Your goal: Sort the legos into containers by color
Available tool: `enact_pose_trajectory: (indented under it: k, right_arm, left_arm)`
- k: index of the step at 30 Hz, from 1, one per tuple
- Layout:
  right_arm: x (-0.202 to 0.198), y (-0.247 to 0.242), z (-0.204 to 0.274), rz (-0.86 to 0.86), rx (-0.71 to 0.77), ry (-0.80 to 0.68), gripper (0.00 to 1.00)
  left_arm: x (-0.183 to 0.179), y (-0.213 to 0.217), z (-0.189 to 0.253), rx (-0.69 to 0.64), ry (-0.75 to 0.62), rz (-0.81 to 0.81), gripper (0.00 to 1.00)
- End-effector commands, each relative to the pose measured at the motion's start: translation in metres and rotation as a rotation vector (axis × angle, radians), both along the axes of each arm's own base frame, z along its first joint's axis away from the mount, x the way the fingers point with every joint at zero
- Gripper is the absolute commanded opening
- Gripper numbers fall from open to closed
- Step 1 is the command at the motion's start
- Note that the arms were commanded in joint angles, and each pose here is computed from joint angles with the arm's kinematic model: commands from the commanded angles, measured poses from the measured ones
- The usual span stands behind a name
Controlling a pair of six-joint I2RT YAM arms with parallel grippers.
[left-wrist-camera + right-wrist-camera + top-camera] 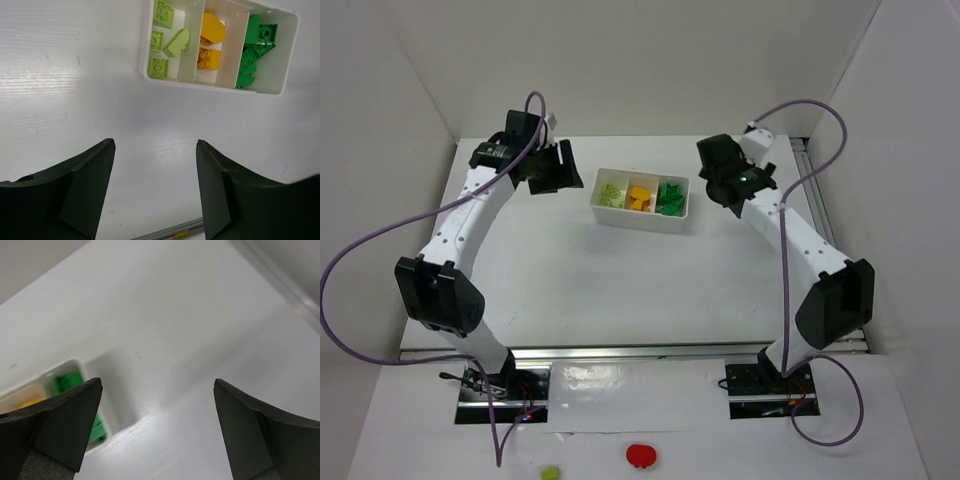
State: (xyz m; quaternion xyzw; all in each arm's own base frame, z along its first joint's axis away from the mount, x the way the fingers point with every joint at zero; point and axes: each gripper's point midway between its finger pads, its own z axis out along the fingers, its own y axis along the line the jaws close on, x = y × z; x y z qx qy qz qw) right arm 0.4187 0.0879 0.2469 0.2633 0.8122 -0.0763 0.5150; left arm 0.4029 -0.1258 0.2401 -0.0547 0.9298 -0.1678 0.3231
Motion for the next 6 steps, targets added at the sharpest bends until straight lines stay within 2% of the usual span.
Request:
enact_pose_trajectory:
  k: [1,4,6]
  right_arm:
    - [-0.049,-0.063,-0.021,-0.299,-0.096,0.049,1.00]
    - [-0.073,-0.074,-0.038,-0.299,-0.118,0.129,1.00]
    - [-0.077,-0.078,-0.036,-0.285,-0.109,0.116,1.00]
  left_arm:
    - [-0.003,-0.005,0.029,-0.045,-0.075,-0.002,0.76]
    - [-0.007,-0.003,0.032,-0.040,-0.085,0.004,0.76]
    - [-0.008,-0.002,0.036,-0.042,-0.094,0.004,0.76]
